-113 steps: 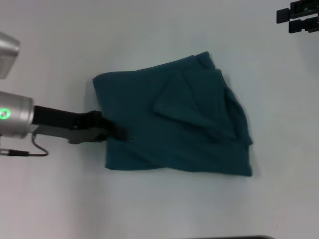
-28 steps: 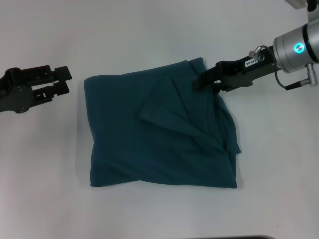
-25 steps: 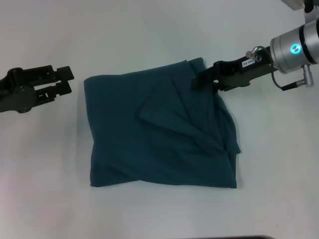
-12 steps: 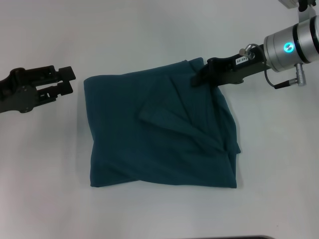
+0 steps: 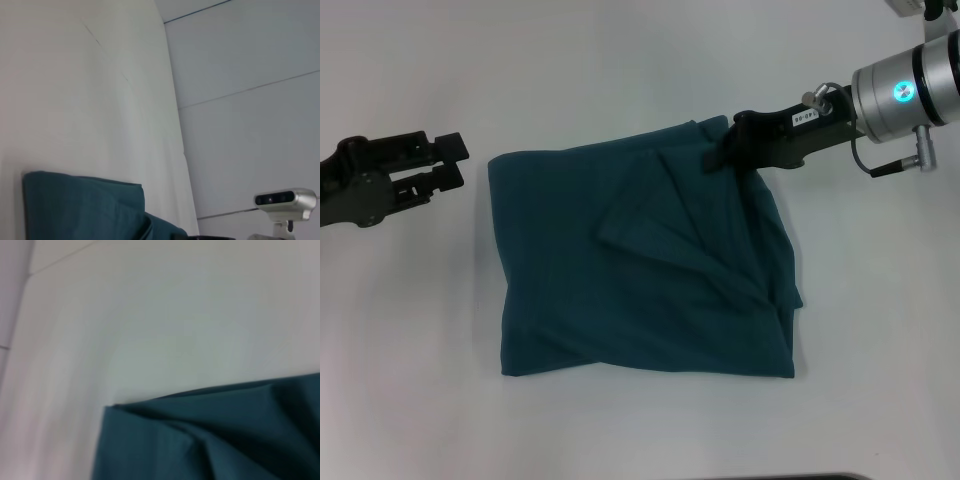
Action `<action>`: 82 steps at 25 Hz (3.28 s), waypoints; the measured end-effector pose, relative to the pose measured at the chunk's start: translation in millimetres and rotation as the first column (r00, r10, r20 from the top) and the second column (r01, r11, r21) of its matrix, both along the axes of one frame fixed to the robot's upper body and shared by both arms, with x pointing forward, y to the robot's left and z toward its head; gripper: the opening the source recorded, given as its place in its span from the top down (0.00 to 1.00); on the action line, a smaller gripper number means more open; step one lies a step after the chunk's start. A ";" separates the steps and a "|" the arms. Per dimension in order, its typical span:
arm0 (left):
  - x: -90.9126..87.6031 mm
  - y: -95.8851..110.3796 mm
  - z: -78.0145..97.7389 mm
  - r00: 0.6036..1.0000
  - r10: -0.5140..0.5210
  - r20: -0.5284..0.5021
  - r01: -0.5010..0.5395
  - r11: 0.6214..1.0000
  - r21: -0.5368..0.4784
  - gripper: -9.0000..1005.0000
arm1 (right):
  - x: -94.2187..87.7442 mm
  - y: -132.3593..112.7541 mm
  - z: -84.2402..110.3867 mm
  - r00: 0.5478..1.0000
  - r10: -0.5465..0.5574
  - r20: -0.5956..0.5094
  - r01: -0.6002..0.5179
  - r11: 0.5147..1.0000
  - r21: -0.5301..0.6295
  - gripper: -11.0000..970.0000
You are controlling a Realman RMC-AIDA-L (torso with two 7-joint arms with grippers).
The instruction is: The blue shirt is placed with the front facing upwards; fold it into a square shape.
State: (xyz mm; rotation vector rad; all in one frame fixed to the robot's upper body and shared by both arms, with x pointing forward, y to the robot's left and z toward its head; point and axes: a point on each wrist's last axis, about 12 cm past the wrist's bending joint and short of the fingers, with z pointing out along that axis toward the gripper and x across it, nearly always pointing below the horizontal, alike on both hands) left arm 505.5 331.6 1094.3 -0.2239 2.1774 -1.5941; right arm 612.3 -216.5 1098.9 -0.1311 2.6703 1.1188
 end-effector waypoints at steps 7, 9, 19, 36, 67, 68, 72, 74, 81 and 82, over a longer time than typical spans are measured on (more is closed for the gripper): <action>-1.3 3.5 -0.3 1.000 0.020 0.001 -0.020 1.000 -0.004 0.49 | 0.3 4.4 15.8 0.999 0.041 -0.007 -0.041 0.998 0.057 0.95; -1.6 4.3 -0.3 1.000 0.025 0.001 -0.025 1.000 -0.005 0.49 | 1.2 4.2 21.0 0.999 0.046 -0.004 -0.046 0.997 0.062 0.95; -1.5 5.1 0.0 1.000 0.028 0.003 -0.028 1.000 -0.006 0.49 | 3.5 0.7 45.3 0.997 0.074 0.002 -0.073 0.989 0.129 0.95; -0.9 5.5 0.1 0.999 0.033 0.001 -0.033 0.999 -0.005 0.49 | 19.1 -0.9 49.0 0.997 0.020 0.073 -0.025 0.998 0.062 0.94; -3.2 10.1 -2.6 0.998 0.068 -0.005 -0.068 0.997 -0.023 0.49 | 28.7 -38.6 46.4 0.992 -0.016 0.125 0.024 0.997 -0.067 0.38; -3.3 11.5 -2.2 0.997 0.075 -0.004 -0.075 0.997 -0.024 0.49 | 25.4 -35.0 46.1 0.994 0.003 0.108 0.002 0.999 -0.045 0.36; -4.9 18.6 -0.9 0.994 0.107 -0.002 -0.107 0.994 -0.029 0.49 | 14.4 -21.0 46.6 0.996 0.066 0.066 -0.069 0.997 0.043 0.36; -5.9 20.8 -0.9 0.993 0.118 -0.003 -0.118 0.992 -0.033 0.49 | 9.9 -9.6 44.4 0.994 0.087 0.062 -0.093 0.992 0.089 0.36; -7.0 22.0 -1.7 0.992 0.129 -0.004 -0.129 0.991 -0.040 0.49 | 9.5 8.7 21.0 0.996 0.036 0.076 -0.042 0.996 0.084 0.36; -7.0 21.8 -1.8 0.992 0.129 -0.004 -0.129 0.991 -0.041 0.49 | 10.0 10.3 15.4 0.997 0.020 0.077 -0.025 0.997 0.072 0.36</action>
